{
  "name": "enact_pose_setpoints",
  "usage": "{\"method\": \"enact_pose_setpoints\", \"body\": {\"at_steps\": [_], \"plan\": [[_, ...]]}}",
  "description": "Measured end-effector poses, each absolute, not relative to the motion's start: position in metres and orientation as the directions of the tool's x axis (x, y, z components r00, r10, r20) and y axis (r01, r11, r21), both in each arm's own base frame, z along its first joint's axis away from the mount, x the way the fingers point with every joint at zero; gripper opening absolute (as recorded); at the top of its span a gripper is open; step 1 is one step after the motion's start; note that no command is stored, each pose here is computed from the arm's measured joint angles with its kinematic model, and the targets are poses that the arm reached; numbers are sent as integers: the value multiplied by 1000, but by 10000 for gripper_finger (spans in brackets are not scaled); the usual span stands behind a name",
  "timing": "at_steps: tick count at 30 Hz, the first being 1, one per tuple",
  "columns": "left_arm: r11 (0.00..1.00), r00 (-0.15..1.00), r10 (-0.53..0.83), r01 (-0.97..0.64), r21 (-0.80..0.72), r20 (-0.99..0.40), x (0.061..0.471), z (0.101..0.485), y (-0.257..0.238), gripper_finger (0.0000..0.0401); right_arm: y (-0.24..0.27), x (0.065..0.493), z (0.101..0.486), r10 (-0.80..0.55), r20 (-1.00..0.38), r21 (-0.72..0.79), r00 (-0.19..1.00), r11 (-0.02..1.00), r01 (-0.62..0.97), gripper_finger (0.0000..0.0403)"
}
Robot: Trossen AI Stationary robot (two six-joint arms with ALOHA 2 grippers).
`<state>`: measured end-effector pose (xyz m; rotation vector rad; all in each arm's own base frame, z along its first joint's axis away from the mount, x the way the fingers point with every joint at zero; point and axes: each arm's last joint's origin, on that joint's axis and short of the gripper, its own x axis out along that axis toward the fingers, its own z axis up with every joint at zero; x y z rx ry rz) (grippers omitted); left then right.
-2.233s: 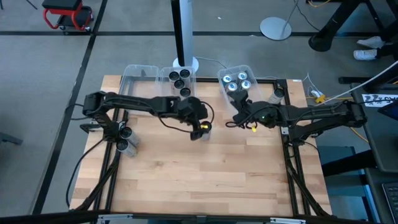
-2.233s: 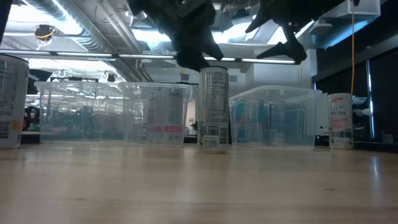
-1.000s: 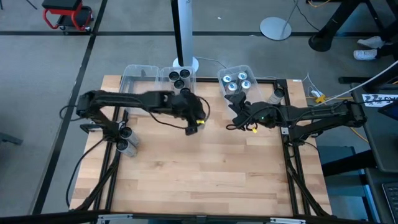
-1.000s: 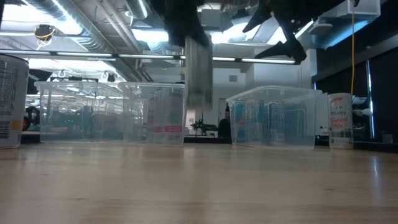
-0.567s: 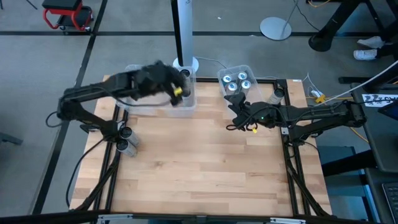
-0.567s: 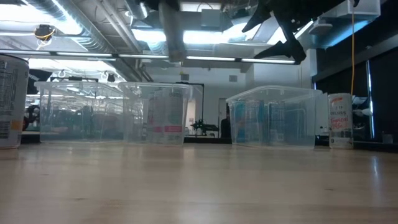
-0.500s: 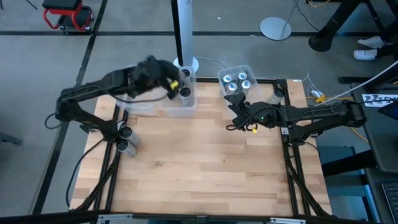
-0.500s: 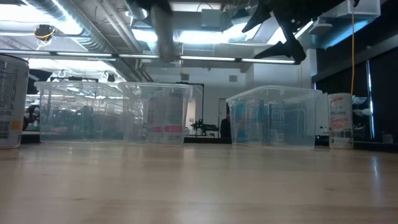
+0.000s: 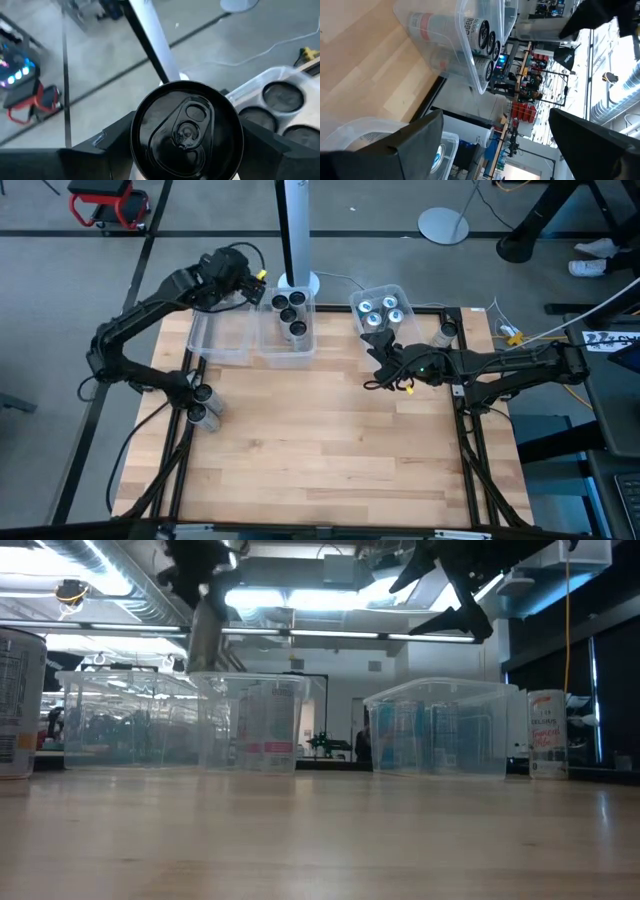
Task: Sort soda cans
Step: Put the bottom right white-yellow soda can into the top left transparent bin
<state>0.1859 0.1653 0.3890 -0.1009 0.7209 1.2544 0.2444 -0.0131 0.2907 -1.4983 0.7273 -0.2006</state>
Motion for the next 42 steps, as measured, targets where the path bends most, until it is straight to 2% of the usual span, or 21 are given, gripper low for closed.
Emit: {"method": "enact_pose_setpoints", "body": {"at_steps": [4,13,34,42], "plan": [[317,98,792,-909,269,-602,173,373,182,250,-13,244,291,-547,-313,-945,776,101,-310,360],[363,188,713,-923,126,-676,160,329,208,250,-13,244,291,-547,-313,-945,776,101,-310,360],[303,231,668,-953,-25,-708,136,245,224,251,-12,245,291,-519,-317,-945,794,100,-312,360],[297,233,670,-954,-33,-704,133,237,224,309,-12,245,291,-515,-316,-945,797,100,-310,360]]}}
